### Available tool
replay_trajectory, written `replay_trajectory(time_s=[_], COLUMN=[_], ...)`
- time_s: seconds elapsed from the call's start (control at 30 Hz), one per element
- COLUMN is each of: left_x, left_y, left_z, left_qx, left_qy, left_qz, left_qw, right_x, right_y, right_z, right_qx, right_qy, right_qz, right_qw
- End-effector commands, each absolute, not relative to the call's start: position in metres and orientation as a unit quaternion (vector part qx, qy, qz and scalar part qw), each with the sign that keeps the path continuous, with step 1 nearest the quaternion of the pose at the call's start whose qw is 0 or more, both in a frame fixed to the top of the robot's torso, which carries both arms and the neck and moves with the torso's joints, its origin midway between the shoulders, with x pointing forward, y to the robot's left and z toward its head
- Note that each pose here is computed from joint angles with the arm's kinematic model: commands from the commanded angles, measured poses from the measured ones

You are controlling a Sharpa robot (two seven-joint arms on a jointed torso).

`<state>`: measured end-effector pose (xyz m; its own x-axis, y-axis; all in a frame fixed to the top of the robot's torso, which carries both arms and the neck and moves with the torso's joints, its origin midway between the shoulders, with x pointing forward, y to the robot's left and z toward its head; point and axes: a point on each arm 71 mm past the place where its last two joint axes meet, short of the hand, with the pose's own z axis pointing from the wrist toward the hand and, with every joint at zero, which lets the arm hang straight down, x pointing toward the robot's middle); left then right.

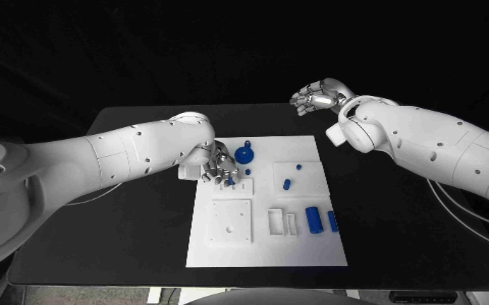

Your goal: Assemble the parts on the task board

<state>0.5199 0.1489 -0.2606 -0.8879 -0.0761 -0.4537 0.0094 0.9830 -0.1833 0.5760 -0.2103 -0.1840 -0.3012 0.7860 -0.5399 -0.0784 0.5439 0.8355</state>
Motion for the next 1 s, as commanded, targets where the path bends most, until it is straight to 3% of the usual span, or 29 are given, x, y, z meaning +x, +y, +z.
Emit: replay_trajectory(time_s=[0.03,1.0], left_x=[0.522,0.5243], left_y=[0.1472,0.1466], left_z=[-0.2601,-0.2609], left_qx=[-0.02,-0.018], left_qy=[0.965,0.961], left_qz=[-0.091,-0.095], left_qw=[0.247,0.26], right_x=[0.5757,0.5752], right_y=[-0.2086,-0.2084], right_z=[-0.1843,-0.1845], right_qx=[0.25,0.249], right_qy=[0.7,0.701], right_qz=[0.41,0.41], right_qw=[0.53,0.528])
